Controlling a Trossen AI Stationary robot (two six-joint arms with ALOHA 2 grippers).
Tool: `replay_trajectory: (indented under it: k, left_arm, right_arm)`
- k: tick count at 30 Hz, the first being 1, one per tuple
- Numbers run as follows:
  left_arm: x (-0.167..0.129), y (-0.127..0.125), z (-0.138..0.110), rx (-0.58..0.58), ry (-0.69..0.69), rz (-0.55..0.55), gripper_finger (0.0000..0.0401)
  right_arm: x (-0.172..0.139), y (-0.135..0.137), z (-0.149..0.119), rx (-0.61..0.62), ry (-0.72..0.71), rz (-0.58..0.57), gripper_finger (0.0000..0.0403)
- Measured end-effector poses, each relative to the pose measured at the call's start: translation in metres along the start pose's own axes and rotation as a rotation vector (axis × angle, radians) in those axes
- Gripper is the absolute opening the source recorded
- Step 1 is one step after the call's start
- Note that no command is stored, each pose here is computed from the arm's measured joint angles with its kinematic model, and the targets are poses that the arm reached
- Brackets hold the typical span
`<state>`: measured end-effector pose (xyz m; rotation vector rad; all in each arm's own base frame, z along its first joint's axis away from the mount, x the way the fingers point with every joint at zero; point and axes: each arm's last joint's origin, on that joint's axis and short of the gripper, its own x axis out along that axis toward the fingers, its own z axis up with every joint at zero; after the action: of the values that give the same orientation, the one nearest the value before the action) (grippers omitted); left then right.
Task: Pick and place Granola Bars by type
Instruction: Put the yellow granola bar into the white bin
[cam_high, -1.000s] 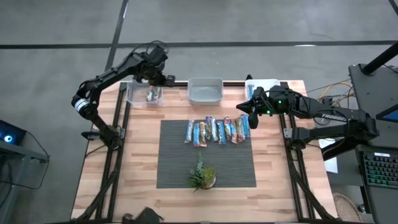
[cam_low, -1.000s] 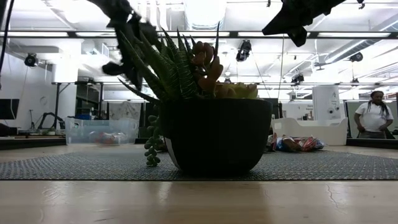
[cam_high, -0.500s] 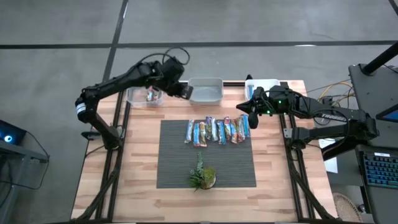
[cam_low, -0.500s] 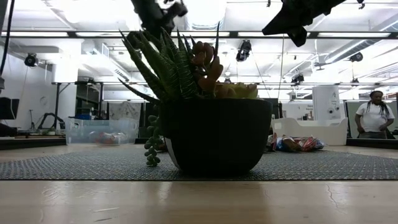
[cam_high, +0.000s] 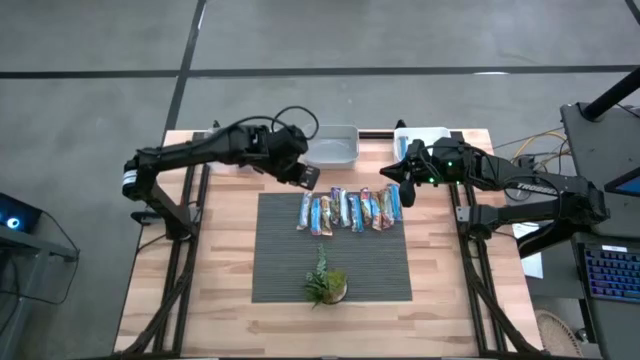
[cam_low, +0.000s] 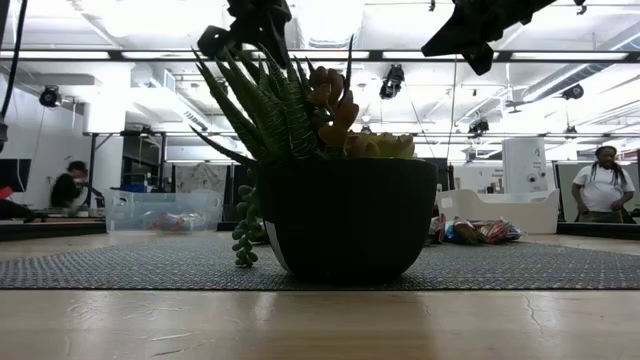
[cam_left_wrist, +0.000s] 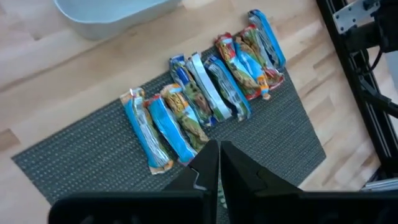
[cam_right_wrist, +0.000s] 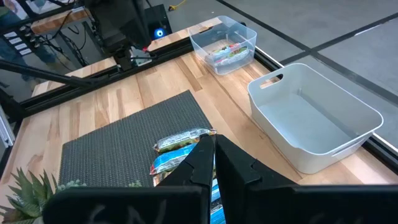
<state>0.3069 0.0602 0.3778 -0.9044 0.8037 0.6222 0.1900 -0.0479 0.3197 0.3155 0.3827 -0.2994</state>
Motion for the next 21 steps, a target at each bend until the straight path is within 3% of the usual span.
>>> replay_trajectory:
  k: [21]
  left_arm:
    - [0.002,-0.009,-0.012,-0.065,-0.012,0.006,0.0]
  right_arm:
    - [0.0,0.0,0.0,-0.002,0.0,0.0,0.0008]
